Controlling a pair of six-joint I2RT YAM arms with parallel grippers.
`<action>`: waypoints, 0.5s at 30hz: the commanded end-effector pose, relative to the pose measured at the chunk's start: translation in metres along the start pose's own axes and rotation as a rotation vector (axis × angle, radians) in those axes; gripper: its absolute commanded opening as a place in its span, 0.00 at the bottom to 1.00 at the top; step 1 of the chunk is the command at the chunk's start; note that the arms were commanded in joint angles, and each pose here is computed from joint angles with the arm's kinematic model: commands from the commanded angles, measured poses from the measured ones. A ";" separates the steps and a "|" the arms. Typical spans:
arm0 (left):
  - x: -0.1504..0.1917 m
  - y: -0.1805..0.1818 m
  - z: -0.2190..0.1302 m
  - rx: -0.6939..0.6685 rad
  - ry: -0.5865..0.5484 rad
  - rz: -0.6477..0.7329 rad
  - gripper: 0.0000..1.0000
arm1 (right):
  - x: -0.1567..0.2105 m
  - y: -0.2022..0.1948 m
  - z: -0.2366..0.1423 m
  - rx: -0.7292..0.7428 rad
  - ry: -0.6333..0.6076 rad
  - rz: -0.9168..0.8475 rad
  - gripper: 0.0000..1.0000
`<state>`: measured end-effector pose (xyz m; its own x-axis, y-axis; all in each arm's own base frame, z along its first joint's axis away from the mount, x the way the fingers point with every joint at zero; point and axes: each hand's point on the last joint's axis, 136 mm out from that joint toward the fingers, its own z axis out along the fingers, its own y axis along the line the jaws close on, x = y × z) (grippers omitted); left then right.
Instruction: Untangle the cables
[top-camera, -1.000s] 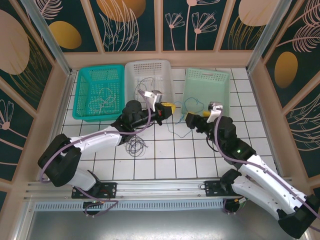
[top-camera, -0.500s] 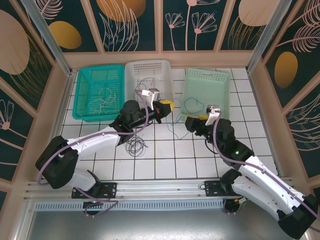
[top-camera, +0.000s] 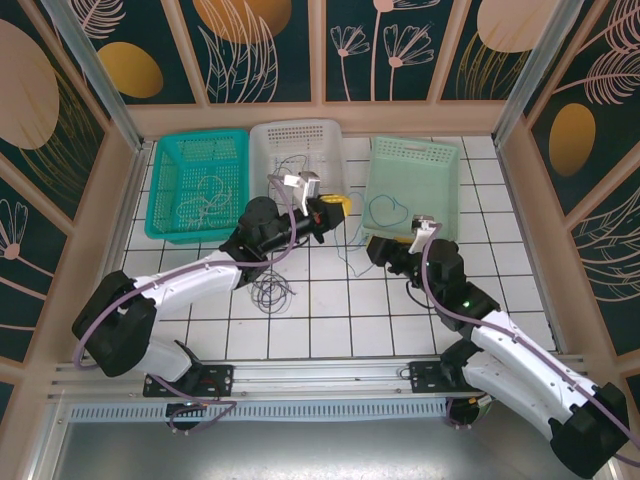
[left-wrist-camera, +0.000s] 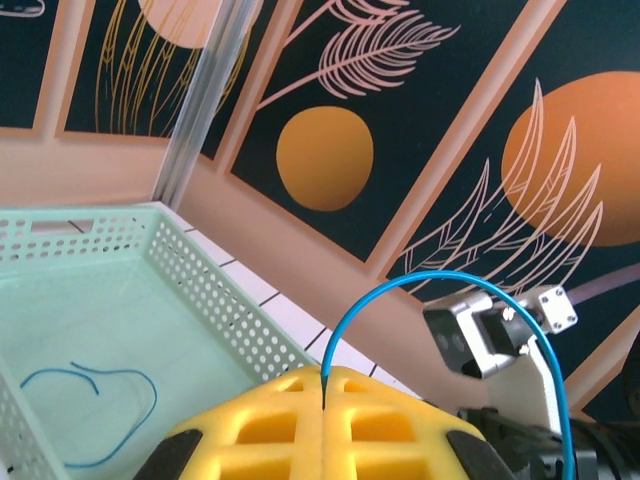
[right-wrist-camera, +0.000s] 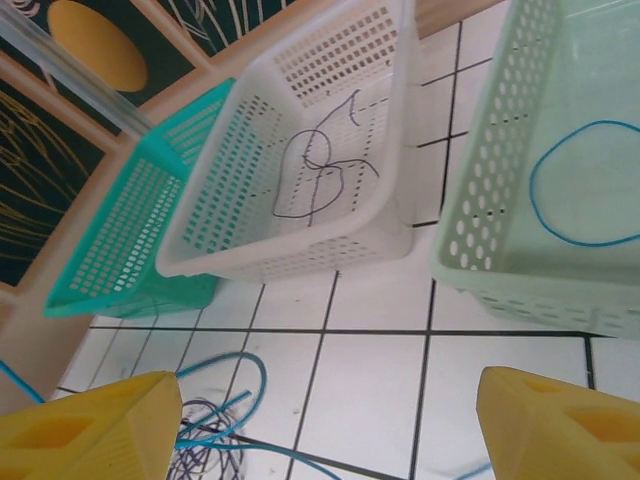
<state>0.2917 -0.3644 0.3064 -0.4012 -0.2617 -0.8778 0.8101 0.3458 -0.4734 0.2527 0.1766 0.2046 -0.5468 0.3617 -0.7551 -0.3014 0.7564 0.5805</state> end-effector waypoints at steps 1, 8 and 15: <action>-0.031 -0.018 0.008 0.063 -0.071 0.029 0.00 | -0.009 0.009 0.000 -0.052 -0.033 0.025 0.78; -0.077 -0.039 0.022 0.106 -0.141 0.086 0.00 | -0.005 -0.042 -0.007 0.170 -0.051 0.055 0.78; -0.114 -0.059 0.038 0.157 -0.185 0.136 0.00 | -0.003 -0.077 -0.023 0.274 -0.089 0.107 0.78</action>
<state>0.3049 -0.3823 0.4257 -0.2462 -0.3939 -0.8855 0.8937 0.2612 -0.3647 0.2624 0.1184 0.1780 -0.4987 0.4626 -0.7330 -0.0824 0.8165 0.5714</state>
